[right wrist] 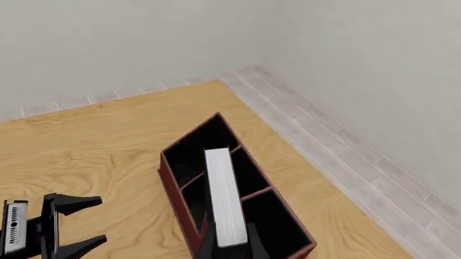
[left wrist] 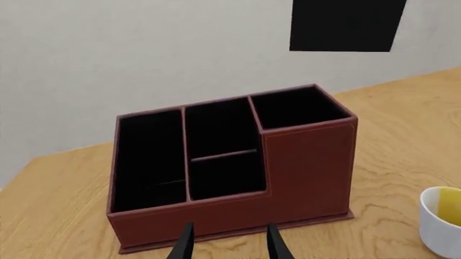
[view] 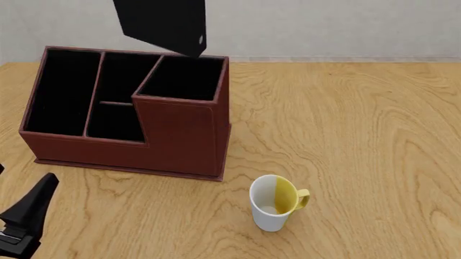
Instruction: Pick up the book and place it in the right compartment of the caddy.
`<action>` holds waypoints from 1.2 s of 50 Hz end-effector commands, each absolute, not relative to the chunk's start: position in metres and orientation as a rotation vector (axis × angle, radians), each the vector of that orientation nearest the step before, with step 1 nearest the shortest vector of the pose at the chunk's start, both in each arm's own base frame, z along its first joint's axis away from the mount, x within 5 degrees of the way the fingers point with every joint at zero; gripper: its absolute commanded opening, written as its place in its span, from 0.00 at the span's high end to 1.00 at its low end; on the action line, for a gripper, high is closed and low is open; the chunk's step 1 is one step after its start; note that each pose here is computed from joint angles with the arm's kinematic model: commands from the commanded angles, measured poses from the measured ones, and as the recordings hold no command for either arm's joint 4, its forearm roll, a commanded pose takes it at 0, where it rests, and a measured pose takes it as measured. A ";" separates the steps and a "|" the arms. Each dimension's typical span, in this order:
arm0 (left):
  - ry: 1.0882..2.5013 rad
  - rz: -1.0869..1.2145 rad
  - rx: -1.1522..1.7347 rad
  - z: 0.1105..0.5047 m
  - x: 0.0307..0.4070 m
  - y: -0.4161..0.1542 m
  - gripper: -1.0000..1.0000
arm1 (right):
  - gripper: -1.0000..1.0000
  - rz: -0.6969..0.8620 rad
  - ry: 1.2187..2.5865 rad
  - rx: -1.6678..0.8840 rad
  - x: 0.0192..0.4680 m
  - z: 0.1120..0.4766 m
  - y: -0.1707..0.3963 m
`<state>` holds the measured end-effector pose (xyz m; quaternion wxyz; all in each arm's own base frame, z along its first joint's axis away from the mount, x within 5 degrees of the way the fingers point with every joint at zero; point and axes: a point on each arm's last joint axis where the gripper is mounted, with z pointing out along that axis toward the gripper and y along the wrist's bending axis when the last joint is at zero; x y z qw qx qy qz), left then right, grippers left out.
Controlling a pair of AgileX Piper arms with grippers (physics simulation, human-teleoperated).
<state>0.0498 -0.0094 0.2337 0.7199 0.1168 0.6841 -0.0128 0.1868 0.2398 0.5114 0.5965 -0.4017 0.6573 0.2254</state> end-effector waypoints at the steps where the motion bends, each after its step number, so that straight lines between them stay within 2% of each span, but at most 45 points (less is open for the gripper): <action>1: 1.516 -0.018 0.265 0.235 0.049 -0.009 0.00 | 1.00 0.521 1.541 -0.860 0.203 0.510 0.239; 34: 1.522 -0.001 0.253 0.230 0.051 -0.008 0.00 | 1.00 0.447 1.617 -0.807 0.265 0.470 0.259; 60: 1.531 0.021 0.236 0.228 0.052 -0.007 0.00 | 1.00 0.395 1.651 -0.755 0.306 0.454 0.261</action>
